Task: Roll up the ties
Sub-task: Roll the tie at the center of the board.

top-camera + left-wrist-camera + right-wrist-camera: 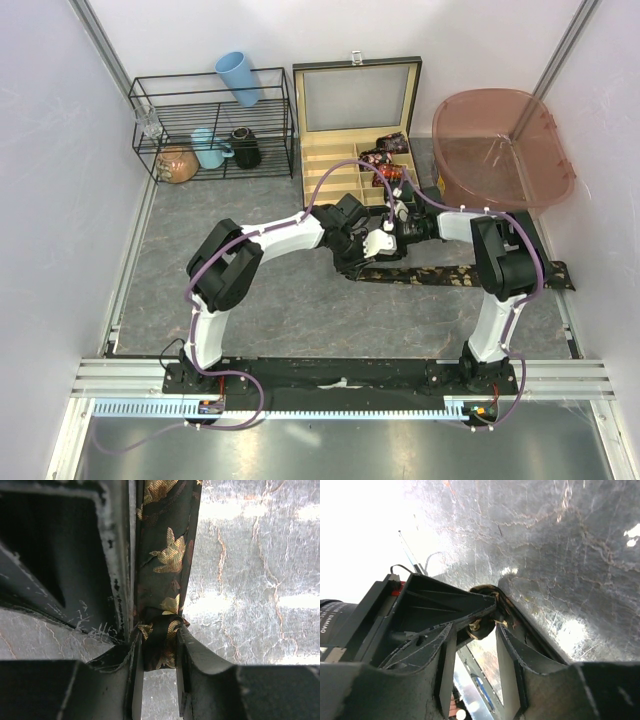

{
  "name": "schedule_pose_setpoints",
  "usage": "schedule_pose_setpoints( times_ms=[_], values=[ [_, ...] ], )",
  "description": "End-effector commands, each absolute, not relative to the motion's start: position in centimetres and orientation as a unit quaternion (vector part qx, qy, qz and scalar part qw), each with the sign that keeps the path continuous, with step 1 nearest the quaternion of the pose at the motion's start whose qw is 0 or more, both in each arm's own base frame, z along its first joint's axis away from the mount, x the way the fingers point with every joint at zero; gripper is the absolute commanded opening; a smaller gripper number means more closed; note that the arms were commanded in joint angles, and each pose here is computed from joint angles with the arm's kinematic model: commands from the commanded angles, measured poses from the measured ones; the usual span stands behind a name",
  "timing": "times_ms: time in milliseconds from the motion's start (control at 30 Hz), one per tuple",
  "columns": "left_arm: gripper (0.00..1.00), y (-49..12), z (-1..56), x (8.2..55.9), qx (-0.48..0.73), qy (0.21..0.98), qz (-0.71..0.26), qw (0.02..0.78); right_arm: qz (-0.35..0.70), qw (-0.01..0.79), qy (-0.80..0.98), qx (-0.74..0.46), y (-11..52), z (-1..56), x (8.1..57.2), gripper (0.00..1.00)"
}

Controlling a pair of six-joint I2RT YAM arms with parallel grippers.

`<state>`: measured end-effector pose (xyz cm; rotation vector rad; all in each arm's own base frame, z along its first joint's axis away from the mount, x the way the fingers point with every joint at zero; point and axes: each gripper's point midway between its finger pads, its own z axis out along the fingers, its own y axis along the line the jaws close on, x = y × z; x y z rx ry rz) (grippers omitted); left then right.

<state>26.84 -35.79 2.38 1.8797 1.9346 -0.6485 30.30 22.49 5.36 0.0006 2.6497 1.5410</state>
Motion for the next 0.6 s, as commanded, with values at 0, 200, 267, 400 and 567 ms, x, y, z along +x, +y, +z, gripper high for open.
schedule_pose_setpoints(
  times_ms=[0, 200, 267, 400, 567],
  values=[
    [0.29, -31.9, -2.1, 24.8, 0.683, 0.701, -0.184, 0.087, 0.520, 0.031, 0.853, -0.025, 23.6, 6.8, 29.5, 0.45],
    [0.29, -32.0, -2.2, 24.9, 0.684, 0.701, -0.184, 0.087, 0.506, 0.014, 0.862, -0.024, 23.6, 5.0, 28.3, 0.45],
    [0.29, -32.0, -2.2, 25.0, 0.683, 0.702, -0.183, 0.087, 0.506, 0.003, 0.862, -0.022, 23.8, 4.4, 28.0, 0.45],
    [0.29, -32.0, -2.4, 25.0, 0.682, 0.704, -0.181, 0.085, 0.514, -0.003, 0.857, -0.023, 23.9, 4.3, 27.6, 0.42],
    [0.29, -32.0, -2.5, 25.1, 0.680, 0.706, -0.179, 0.084, 0.532, 0.005, 0.846, -0.020, 24.2, 4.6, 27.6, 0.40]
  ],
)
